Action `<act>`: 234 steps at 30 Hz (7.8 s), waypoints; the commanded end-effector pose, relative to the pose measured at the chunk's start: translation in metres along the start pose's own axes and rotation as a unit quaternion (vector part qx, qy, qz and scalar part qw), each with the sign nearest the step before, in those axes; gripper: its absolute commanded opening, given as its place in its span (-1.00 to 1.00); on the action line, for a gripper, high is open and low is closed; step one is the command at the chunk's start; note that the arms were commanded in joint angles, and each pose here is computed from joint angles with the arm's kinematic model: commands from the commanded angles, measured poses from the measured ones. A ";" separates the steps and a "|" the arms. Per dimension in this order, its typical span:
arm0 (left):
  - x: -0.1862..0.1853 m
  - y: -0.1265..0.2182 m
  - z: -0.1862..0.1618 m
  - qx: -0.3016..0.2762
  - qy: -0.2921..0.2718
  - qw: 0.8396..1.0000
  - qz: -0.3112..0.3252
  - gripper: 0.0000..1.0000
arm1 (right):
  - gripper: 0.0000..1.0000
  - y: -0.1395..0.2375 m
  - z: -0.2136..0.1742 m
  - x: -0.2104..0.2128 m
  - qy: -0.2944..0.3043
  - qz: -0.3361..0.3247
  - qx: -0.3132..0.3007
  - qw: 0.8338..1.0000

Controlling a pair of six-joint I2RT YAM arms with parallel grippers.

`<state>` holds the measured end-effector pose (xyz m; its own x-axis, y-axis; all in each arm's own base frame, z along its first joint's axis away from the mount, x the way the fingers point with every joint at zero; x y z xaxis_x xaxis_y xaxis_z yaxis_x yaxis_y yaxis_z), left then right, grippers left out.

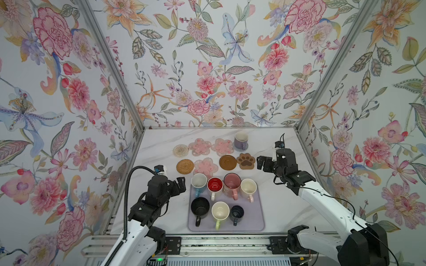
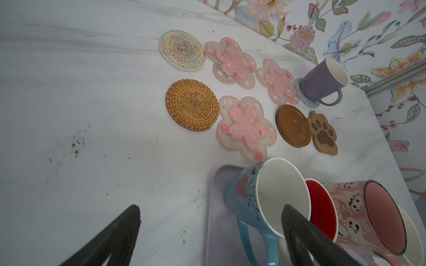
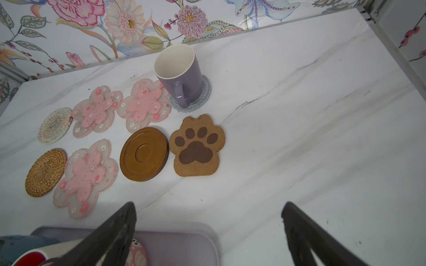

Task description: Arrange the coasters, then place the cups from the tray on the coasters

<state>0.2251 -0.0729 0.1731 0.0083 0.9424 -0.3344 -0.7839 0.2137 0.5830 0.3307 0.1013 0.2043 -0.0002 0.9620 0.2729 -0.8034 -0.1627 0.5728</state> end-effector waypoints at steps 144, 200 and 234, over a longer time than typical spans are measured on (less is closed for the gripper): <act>0.021 -0.191 0.145 0.078 -0.095 0.984 0.127 -1.00 | 0.98 0.022 -0.023 -0.054 -0.048 -0.027 0.001 0.998; 0.045 -0.249 0.126 0.146 -0.083 0.977 0.135 -1.00 | 0.98 0.019 -0.015 -0.059 -0.056 -0.026 0.004 0.998; 0.028 -0.132 0.146 0.026 -0.041 0.991 0.122 0.91 | 0.99 0.020 -0.016 -0.055 -0.059 -0.013 0.010 0.998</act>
<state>0.4429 -0.0441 0.1655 -0.0997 0.9927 -0.0680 -0.6693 -0.0164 0.7428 0.3043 0.0475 0.1789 0.1027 0.9359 0.3369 -0.7835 -0.1325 0.6070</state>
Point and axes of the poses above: each gripper's point midway between its finger pads, its own y axis back along the fingers, its own x axis along the line the jaws close on, z = x × y, the point moved 2 cm from there along y, back along the fingers, and after that the axes turned 4 degrees about -y, right-handed, at the moved point
